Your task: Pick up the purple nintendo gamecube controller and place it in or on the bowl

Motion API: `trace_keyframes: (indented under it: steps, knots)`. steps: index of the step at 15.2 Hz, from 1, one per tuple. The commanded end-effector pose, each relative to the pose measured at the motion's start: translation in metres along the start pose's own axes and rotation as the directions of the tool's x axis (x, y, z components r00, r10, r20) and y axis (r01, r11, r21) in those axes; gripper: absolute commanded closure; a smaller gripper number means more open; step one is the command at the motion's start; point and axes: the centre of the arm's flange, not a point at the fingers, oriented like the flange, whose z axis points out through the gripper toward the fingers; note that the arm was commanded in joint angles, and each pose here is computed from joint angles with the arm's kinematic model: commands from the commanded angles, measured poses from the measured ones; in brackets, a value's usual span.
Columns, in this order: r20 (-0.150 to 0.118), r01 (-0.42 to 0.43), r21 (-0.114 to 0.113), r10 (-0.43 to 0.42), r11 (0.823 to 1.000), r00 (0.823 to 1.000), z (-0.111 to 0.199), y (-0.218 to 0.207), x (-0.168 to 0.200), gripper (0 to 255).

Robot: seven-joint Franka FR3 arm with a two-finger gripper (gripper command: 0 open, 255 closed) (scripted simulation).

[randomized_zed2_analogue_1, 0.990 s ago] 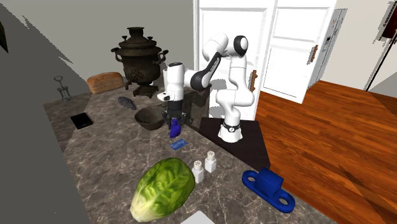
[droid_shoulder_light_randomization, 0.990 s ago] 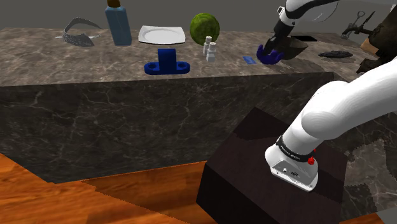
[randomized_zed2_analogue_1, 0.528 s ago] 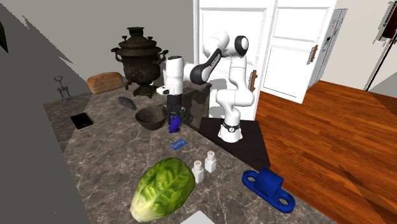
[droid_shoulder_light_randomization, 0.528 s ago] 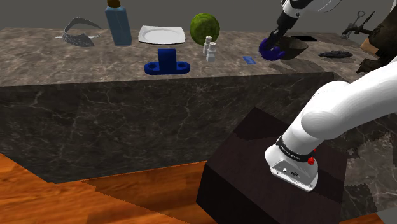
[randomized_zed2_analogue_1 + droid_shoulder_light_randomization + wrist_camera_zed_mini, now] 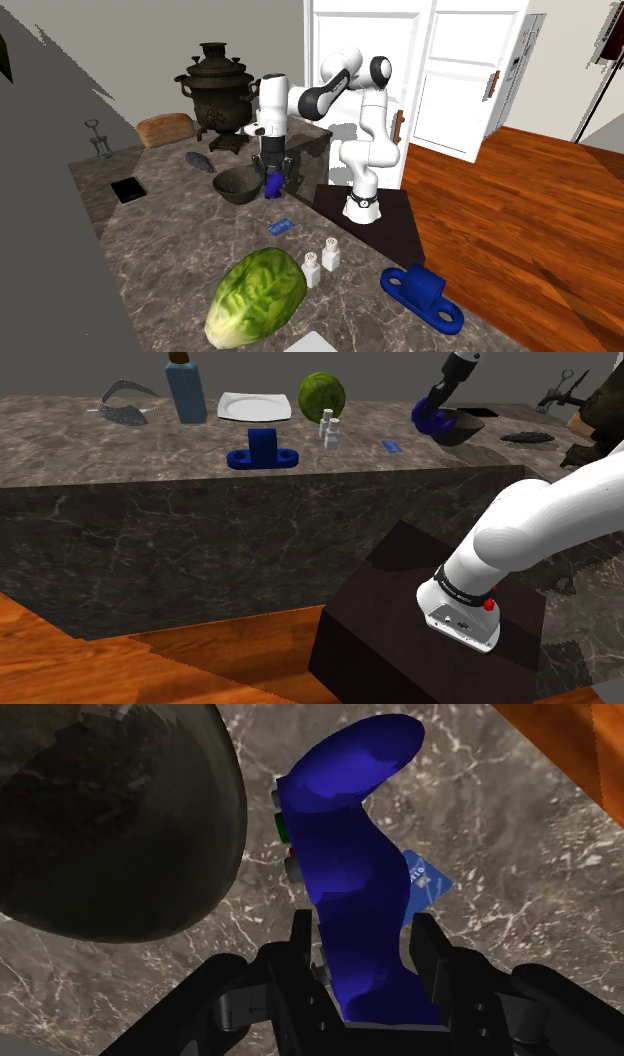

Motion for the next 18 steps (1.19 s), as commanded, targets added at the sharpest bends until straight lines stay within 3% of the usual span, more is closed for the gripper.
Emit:
trace_keyframes:
  steps: [1,18]
  knots:
    - [0.000,0.000,0.000,0.000,1.000,1.000,-0.011,0.000,0.002,255]
    - [0.000,0.000,0.000,0.000,1.000,1.000,-0.090,0.015,0.017,255]
